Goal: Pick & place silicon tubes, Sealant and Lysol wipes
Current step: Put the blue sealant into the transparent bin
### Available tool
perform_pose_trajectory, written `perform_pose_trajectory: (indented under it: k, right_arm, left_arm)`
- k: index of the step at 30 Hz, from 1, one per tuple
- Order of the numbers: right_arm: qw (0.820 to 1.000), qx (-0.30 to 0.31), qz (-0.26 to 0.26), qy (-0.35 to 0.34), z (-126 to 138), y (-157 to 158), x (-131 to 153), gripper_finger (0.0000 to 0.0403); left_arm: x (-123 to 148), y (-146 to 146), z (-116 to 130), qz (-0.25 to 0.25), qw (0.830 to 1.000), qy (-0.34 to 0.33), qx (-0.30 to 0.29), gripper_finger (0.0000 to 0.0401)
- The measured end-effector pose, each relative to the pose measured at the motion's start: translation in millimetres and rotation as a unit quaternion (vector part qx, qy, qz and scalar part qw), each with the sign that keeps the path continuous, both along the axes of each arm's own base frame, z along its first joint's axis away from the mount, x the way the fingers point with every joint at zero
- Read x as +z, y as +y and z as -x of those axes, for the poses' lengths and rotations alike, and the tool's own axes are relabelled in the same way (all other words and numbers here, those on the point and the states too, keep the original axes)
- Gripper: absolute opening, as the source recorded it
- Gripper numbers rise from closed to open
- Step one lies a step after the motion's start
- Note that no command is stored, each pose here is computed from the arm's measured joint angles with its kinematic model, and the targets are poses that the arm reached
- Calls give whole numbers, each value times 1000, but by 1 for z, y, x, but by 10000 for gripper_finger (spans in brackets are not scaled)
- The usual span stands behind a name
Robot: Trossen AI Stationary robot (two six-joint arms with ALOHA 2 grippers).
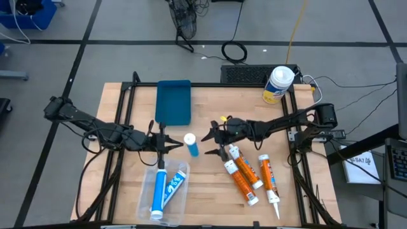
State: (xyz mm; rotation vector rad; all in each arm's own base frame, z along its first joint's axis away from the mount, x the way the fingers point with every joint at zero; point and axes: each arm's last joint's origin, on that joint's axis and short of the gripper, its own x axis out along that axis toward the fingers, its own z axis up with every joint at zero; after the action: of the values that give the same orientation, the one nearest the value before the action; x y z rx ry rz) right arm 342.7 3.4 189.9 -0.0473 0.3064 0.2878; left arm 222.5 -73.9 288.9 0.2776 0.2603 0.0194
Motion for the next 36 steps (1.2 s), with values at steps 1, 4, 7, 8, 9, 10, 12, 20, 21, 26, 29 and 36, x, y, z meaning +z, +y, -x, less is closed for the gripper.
perform_pose_trajectory:
  k: [1, 4, 7, 8, 9, 10, 12, 20, 21, 26, 29, 36]
  right_arm:
    - [1000, 2, 0, -5, -1, 1, -1, 263]
    - [1000, 1, 1, -16, -6, 3, -8, 263]
    - [999, -26, 9, -30, -13, 0, -20, 263]
    - [999, -36, 12, -37, -16, -2, -23, 263]
    - [998, -42, 12, -46, -18, -4, -27, 263]
    - [997, -45, 9, -54, -20, -6, -30, 263]
    - [997, -52, 2, -64, -23, -10, -37, 263]
    - [994, -58, -12, -88, -34, -14, -58, 295]
    - [994, -58, -12, -88, -36, -14, -58, 302]
    - [993, -60, -12, -101, -45, -15, -53, 336]
    - [993, -59, -5, -106, -49, -15, -49, 339]
    - [993, -53, 7, -102, -56, -15, -44, 278]
  left_arm:
    - [0, 0, 0, 1, 1000, 1, 1, 4]
    - [0, 1, 0, 8, 1000, 1, 3, 17]
    - [-1, 1, 0, 8, 1000, 1, 3, 36]
    - [0, 0, 0, 9, 1000, 0, 3, 42]
    - [0, 0, 0, 9, 1000, 0, 3, 47]
    - [0, 0, 0, 9, 1000, 1, 3, 53]
    - [-1, 0, 0, 10, 1000, 1, 3, 62]
    - [-1, 0, 0, 9, 1000, 4, 3, 82]
    - [-1, 0, 0, 9, 1000, 4, 3, 82]
    - [-1, 1, 0, 8, 1000, 5, 3, 77]
    - [-2, 1, 0, 8, 1000, 7, 3, 78]
    - [-2, 1, 0, 7, 1000, 7, 2, 77]
